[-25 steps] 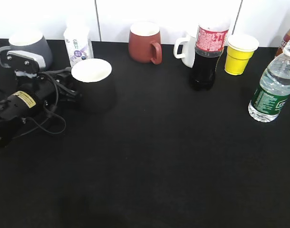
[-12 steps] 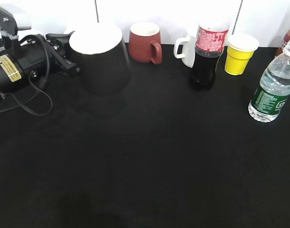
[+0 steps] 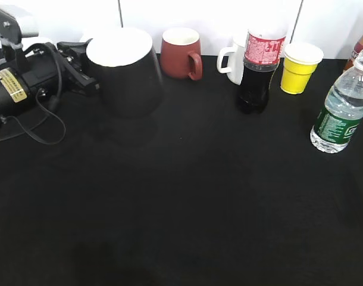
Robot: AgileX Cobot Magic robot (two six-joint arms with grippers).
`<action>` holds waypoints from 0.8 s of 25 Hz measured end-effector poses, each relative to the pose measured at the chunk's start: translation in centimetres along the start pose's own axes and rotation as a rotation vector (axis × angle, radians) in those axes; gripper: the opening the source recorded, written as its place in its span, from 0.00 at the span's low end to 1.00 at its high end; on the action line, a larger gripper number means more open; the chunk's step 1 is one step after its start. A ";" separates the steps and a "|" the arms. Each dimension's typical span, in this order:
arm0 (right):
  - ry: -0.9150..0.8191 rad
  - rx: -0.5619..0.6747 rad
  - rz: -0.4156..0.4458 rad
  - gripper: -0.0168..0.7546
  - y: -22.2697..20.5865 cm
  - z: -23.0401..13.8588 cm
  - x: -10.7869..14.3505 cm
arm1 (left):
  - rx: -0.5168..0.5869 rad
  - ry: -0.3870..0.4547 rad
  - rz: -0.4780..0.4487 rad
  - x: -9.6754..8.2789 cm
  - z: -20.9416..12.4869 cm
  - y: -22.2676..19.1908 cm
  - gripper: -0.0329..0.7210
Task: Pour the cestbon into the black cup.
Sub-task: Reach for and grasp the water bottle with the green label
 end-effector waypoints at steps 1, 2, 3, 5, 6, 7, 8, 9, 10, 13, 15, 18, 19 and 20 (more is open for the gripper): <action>0.007 0.023 0.002 0.78 -2.1 -1.0 0.1 | 0.000 0.000 0.000 0.0 0.0 0.0 0.11; 0.008 0.037 0.004 0.78 -3.8 -2.7 0.2 | 0.000 0.000 0.000 0.0 0.0 0.0 0.11; 0.014 0.050 0.005 0.78 -5.1 -4.9 0.3 | 0.000 0.000 0.000 0.0 0.0 0.0 0.11; 0.024 0.141 0.015 0.78 -6.8 -9.3 0.7 | 0.000 0.000 0.000 0.0 0.0 0.0 0.11; 0.023 0.205 0.020 0.78 -7.2 -11.1 0.8 | 0.000 0.000 0.000 0.0 0.0 0.0 0.11; 0.023 0.222 0.023 0.78 -7.7 -11.7 0.9 | 0.000 0.000 0.000 0.0 0.0 0.0 0.11; 0.020 0.233 0.024 0.78 -8.2 -12.0 0.9 | 0.000 0.000 0.000 0.0 0.0 0.0 0.11; 0.009 0.260 0.028 0.78 -8.7 -12.6 1.0 | 0.000 0.000 0.001 0.0 0.0 0.0 0.11; 0.008 0.312 0.054 0.78 -9.3 -13.6 1.5 | 0.000 0.000 0.000 0.0 0.0 0.0 0.11; 0.055 0.393 0.174 0.78 -10.4 -15.6 3.8 | -0.001 0.000 0.001 0.0 0.0 0.0 0.11; 0.069 0.415 0.222 0.78 -10.9 -16.5 4.9 | -0.001 0.000 0.001 0.0 0.0 0.0 0.11; 0.011 0.341 0.218 0.78 -11.7 -16.1 5.2 | 0.000 0.000 0.001 0.0 0.0 0.0 0.11; -0.004 0.291 0.217 0.80 -12.0 -15.7 5.3 | 0.000 0.000 0.001 0.0 0.0 0.0 0.11; -0.011 0.263 0.218 0.81 -12.5 -15.7 5.4 | 0.000 0.000 0.001 0.0 0.0 0.0 0.11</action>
Point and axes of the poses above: a point on each arm's last joint axis where the gripper is mounted, y pointing back along that axis away from the gripper, x along the wrist's bending axis when the last joint is at zero, z = x × y, the point moved 3 cm from there along -y, pointing out along that axis toward the gripper, and after that the axes turned 5 degrees about y, right-handed, at the moved point
